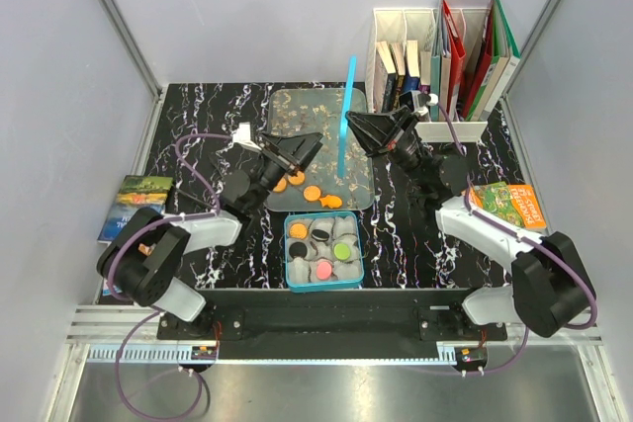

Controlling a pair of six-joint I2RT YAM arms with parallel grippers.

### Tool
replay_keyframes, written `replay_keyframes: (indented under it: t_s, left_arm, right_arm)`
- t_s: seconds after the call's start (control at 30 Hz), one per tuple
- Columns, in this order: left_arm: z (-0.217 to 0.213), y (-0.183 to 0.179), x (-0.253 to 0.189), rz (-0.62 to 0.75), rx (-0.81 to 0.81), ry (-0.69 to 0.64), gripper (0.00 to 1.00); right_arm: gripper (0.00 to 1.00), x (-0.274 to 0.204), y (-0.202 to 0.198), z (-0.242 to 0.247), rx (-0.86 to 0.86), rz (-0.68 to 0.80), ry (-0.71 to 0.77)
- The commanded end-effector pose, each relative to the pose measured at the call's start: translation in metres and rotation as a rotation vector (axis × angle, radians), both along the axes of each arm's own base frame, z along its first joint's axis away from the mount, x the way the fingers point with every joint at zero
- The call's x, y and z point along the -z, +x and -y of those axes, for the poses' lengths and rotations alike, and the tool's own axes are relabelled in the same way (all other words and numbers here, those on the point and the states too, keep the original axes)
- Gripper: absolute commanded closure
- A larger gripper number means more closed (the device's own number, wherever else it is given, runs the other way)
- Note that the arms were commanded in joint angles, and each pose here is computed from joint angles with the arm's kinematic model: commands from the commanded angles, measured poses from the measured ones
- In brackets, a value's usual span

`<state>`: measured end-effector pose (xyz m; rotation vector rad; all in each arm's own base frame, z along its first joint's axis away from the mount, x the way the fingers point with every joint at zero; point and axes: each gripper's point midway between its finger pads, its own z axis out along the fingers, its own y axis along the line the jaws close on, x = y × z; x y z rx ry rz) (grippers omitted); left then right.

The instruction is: Pack the cookies

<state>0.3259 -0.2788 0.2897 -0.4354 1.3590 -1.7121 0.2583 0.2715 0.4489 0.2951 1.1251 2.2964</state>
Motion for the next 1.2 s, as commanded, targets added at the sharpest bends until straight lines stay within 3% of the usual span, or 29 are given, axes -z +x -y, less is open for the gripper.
replay_keyframes:
  t_s: [0.0,0.77,1.07,1.17]
  left_arm:
    - [-0.008,-0.034,-0.09,0.315,0.034,-0.245,0.06]
    - [0.035,-0.028,-0.11,0.261,0.141,-0.374,0.08]
    - [0.017,-0.032,-0.114,0.28,0.108,-0.369,0.16]
    - [0.01,-0.03,-0.11,0.269,0.097,-0.366,0.24]
  right_arm:
    - [1.0,-0.06,-0.062,0.038,0.019,0.309,0.19]
    - [1.0,-0.055,-0.064,0.039,0.02,0.3,0.181]
    - [1.0,-0.049,-0.068,0.044,0.038,0.29,0.179]
    - [1.0,-0.047,-0.069,0.046,0.045,0.29,0.176]
